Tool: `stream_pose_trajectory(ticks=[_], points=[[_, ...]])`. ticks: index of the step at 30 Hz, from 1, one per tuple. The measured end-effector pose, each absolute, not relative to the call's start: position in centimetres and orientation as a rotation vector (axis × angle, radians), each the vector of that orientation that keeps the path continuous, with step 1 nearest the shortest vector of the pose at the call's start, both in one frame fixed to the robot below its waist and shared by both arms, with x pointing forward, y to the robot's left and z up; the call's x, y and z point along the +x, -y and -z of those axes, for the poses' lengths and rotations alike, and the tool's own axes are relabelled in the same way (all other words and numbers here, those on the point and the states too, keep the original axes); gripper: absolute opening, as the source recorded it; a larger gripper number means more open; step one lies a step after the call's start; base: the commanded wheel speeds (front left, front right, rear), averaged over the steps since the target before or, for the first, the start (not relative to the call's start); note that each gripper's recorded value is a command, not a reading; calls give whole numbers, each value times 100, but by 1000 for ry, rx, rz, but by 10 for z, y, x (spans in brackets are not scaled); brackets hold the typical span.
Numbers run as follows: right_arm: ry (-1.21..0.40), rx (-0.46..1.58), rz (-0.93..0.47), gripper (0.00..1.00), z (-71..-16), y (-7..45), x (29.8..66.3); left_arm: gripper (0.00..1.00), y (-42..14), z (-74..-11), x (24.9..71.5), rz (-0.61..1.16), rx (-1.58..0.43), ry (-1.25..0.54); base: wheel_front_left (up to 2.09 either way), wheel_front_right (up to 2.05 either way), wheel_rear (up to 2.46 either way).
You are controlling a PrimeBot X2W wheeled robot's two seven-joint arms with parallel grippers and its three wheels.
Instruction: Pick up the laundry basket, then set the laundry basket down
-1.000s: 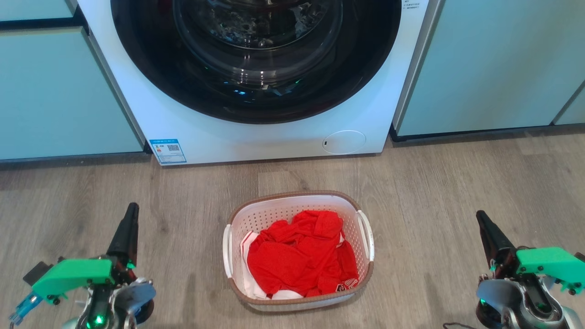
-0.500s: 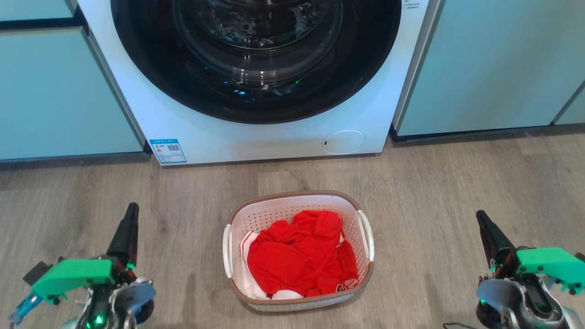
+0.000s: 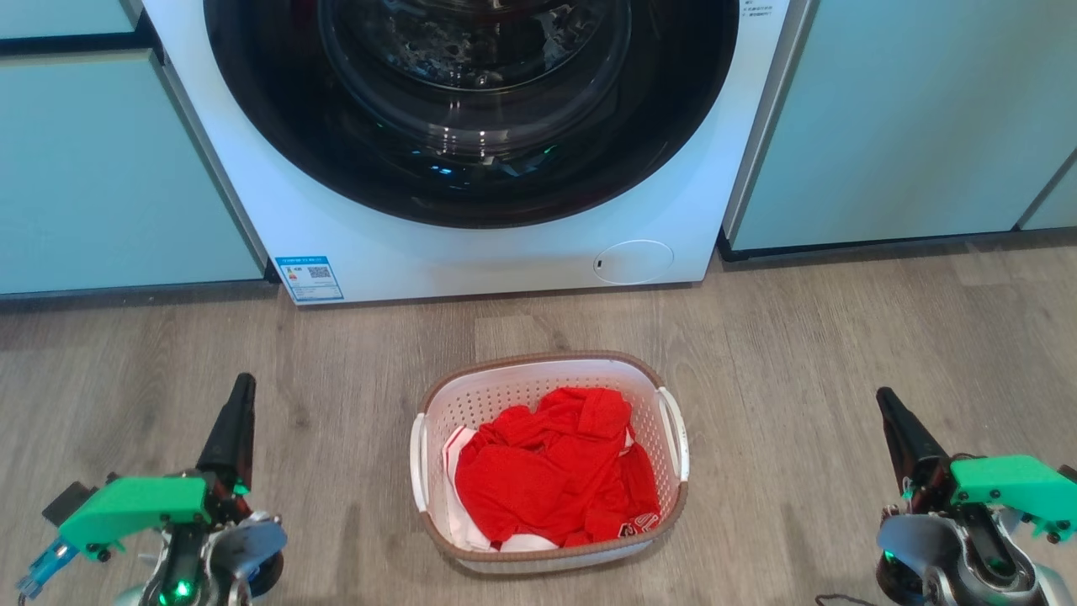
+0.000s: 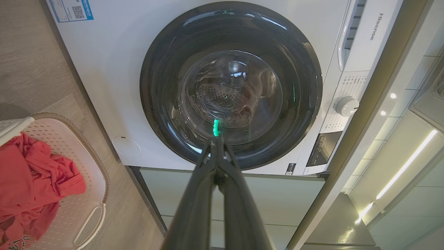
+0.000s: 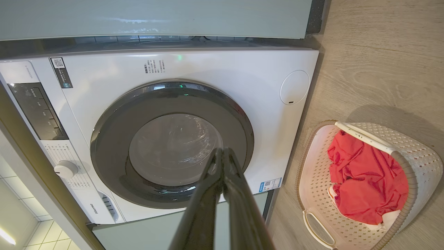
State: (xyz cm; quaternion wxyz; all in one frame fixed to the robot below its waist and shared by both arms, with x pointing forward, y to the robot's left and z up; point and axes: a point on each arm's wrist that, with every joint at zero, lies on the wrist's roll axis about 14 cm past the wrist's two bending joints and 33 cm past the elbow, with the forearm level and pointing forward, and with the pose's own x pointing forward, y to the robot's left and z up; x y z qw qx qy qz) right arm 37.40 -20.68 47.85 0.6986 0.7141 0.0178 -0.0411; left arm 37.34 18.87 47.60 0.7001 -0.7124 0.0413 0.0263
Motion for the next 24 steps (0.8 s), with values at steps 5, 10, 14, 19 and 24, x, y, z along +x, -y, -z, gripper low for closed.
stream_pose_trajectory(ticks=[5, 10, 14, 19, 24], points=[[-40, 1591, 92, 0, -479, 207, 374, 0, -189, -476, 373, -59, -1587, -92, 0, 0, 0], [-40, 1591, 92, 0, -479, 207, 374, 0, -189, -476, 373, -59, -1587, -92, 0, 0, 0], [-52, 1594, 104, 100, -473, 206, 372, 100, -188, -471, 371, -72, -1589, -106, 0, 0, 0], [-142, 1605, 198, 100, -436, 203, 351, 100, -185, -429, 345, -180, -1602, -205, 0, 0, 0], [-144, 1600, 200, 100, -435, 200, 350, 100, -185, -432, 346, -178, -1591, -189, 0, 0, 0]])
